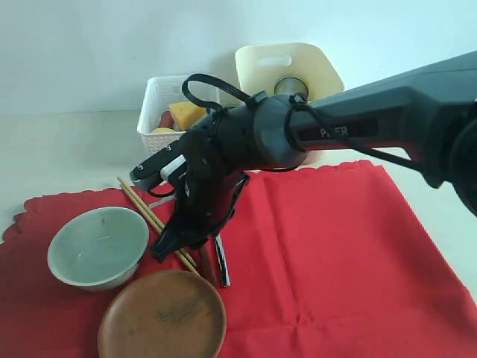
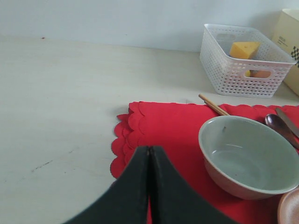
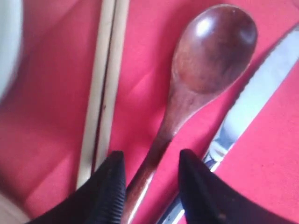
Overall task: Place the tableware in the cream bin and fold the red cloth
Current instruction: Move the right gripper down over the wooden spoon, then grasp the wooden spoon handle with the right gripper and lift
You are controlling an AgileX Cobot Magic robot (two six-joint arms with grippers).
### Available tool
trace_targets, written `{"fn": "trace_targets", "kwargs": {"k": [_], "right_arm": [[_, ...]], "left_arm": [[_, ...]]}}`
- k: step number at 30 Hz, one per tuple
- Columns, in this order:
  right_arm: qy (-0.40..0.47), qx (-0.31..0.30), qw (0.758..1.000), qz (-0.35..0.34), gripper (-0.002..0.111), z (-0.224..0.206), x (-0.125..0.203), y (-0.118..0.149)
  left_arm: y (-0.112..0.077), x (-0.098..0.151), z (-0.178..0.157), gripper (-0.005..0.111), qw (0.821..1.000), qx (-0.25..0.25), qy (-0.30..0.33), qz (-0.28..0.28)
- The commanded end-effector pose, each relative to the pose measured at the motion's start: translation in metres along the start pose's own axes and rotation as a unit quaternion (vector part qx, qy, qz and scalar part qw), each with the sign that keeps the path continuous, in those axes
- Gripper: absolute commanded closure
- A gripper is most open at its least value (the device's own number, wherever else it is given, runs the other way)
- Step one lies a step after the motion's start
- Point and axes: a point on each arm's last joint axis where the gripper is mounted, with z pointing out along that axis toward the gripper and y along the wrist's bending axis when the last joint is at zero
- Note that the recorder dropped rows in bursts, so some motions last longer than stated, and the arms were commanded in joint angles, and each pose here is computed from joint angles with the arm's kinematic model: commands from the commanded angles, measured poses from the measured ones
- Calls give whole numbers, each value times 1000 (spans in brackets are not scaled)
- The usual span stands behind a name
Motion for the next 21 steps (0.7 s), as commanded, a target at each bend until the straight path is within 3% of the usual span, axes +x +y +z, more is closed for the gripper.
{"fn": "trace_targets", "kwargs": {"k": [1,6,13,21], "right_arm": [[-3,9,1000,5,84,3,-2,-1],[-5,6,1000,8,108,3,-2,0],[-22,7,1000,6,108,-10,-6,-1],[-75,11,997,-3,108,-65,-18,-6]], "left_arm": [[0,0,0,106,1000,-1,-6,0],[0,0,0,106,1000,-1,-6,0],[0,0,0,106,1000,-1,-6,0],[0,0,0,106,1000,-1,-6,0]]}}
